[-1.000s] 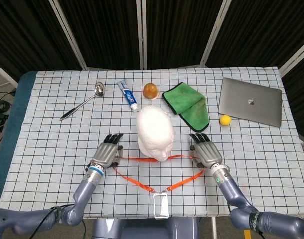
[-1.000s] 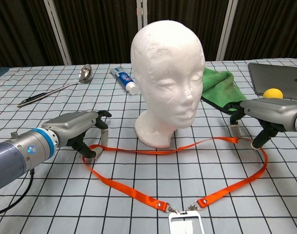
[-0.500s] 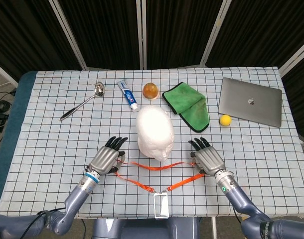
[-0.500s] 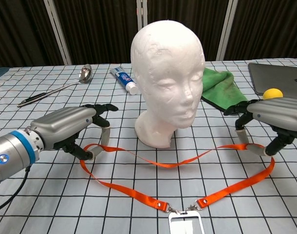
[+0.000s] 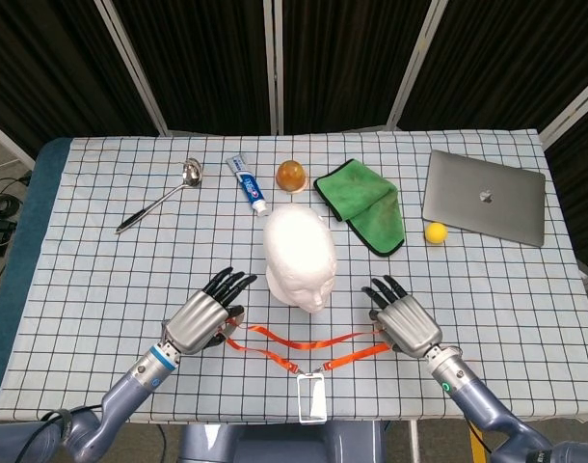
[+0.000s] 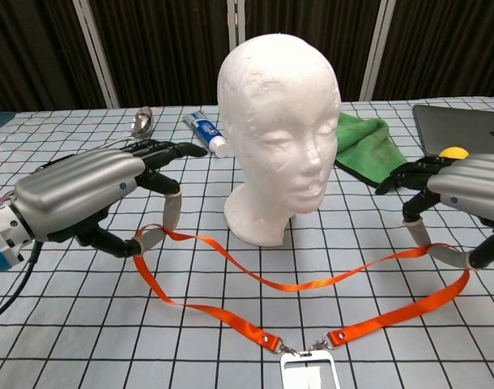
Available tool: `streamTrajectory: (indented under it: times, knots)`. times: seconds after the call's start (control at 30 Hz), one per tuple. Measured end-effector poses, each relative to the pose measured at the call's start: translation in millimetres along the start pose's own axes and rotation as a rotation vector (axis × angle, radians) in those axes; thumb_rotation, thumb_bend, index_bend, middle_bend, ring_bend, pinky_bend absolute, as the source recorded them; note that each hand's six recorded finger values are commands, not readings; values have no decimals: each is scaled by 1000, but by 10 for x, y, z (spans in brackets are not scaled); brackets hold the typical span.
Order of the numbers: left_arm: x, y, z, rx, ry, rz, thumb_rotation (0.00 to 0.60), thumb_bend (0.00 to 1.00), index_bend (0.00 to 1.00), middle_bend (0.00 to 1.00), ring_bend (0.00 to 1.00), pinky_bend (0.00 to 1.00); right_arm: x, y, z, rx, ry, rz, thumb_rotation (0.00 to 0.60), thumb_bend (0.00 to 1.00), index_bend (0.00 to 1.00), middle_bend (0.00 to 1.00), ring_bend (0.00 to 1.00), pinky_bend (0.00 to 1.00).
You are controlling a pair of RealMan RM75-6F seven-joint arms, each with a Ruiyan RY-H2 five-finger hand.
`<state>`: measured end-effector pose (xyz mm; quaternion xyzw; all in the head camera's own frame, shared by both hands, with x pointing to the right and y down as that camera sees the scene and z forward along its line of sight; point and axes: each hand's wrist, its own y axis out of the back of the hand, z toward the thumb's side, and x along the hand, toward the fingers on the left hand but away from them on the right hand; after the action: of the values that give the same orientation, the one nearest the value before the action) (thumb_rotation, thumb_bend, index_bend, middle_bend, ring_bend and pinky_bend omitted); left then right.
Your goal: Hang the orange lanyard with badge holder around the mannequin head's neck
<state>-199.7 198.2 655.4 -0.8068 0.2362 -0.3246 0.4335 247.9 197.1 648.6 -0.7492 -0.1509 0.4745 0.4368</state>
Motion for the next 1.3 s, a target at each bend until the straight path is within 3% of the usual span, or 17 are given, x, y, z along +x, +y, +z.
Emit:
streamTrajectory:
  times: [0.2,0.57,0.8,1.07,1.3]
  knots:
    - [-53,207,-16,-22,-16,91,600,480,697,0,0,0,116,140,-15,26,32,-83,600,411,702,148,0,0]
    - [-52,490,-22,-85,23,165,600,478,697,0,0,0,237,625,-14,-80,79,-299,600,410,707,161,0,0]
    - [-4,690,-68,-147,68,215,600,479,698,0,0,0,253,917,-15,-148,70,-388,600,410,709,164,0,0]
    - [133,821,-111,-202,149,199,600,478,698,0,0,0,167,1237,-35,-268,13,-451,600,411,717,164,0,0]
    - [274,916,-154,-221,247,151,600,478,701,0,0,0,24,1413,-33,-433,-52,-449,600,411,718,164,0,0]
